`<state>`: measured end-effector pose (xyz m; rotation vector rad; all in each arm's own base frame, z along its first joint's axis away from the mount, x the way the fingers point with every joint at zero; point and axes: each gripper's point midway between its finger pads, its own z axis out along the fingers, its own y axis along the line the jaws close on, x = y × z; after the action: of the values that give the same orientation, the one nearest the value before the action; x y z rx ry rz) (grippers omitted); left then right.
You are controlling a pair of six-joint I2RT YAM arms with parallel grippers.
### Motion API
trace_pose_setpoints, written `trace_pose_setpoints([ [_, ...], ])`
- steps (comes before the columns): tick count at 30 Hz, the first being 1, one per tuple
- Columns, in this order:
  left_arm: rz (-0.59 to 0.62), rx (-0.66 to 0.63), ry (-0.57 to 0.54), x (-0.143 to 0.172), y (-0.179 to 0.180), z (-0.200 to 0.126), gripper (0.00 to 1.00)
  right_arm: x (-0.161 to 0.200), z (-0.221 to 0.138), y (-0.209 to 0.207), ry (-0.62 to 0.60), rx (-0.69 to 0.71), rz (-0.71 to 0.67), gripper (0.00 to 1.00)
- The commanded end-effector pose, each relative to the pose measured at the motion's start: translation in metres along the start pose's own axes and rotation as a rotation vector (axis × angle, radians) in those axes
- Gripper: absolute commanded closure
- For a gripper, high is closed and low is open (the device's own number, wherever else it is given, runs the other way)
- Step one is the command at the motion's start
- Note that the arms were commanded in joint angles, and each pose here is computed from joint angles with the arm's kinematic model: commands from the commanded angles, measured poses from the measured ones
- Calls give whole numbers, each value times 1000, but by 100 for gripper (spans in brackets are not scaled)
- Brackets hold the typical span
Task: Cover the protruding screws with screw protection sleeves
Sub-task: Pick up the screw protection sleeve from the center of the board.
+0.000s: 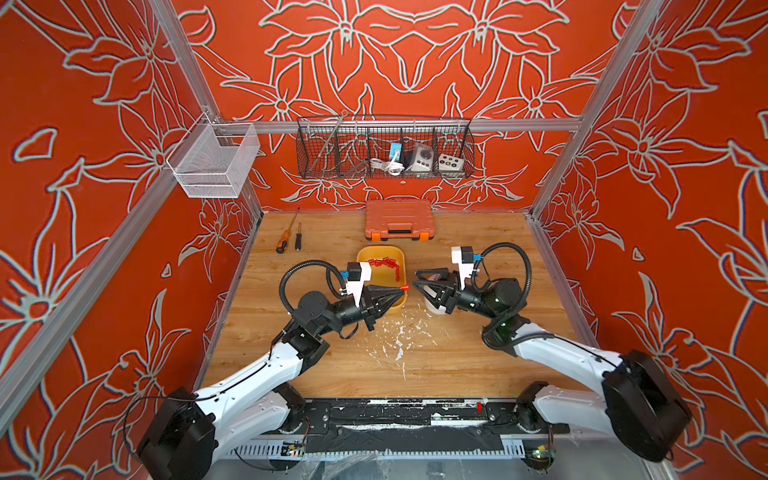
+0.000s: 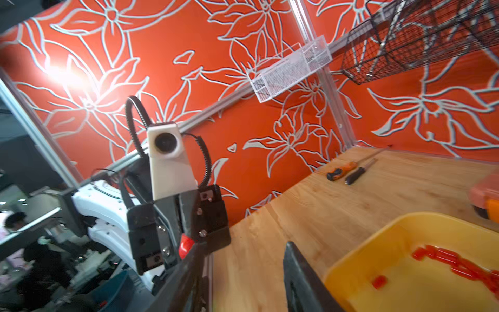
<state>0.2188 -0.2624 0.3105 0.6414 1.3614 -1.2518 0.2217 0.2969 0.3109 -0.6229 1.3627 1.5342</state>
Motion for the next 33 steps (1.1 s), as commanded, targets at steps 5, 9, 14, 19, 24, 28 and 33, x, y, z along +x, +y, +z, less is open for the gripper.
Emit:
trace_pose_setpoints([
  [5, 12, 26, -19, -7, -3, 3, 100, -21, 1, 35, -55, -184, -3, 53],
  [9, 12, 31, -16, -7, -3, 4, 100, -19, 2, 38, -34, -204, 3, 52],
  [14, 2, 39, -11, -5, -3, 6, 100, -13, 4, 36, -10, -212, 14, 58],
  [19, 3, 42, -10, -5, -3, 6, 100, -5, 6, 27, 9, -198, 37, 54],
  [24, 1, 39, -5, -3, -2, 5, 100, 0, 6, 23, 21, -193, 44, 55],
  [28, 2, 36, -7, -3, -1, 6, 100, 1, 6, 24, 27, -199, 41, 65],
  [33, 0, 33, -9, -1, 0, 5, 100, -2, 6, 27, 24, -205, 37, 77],
])
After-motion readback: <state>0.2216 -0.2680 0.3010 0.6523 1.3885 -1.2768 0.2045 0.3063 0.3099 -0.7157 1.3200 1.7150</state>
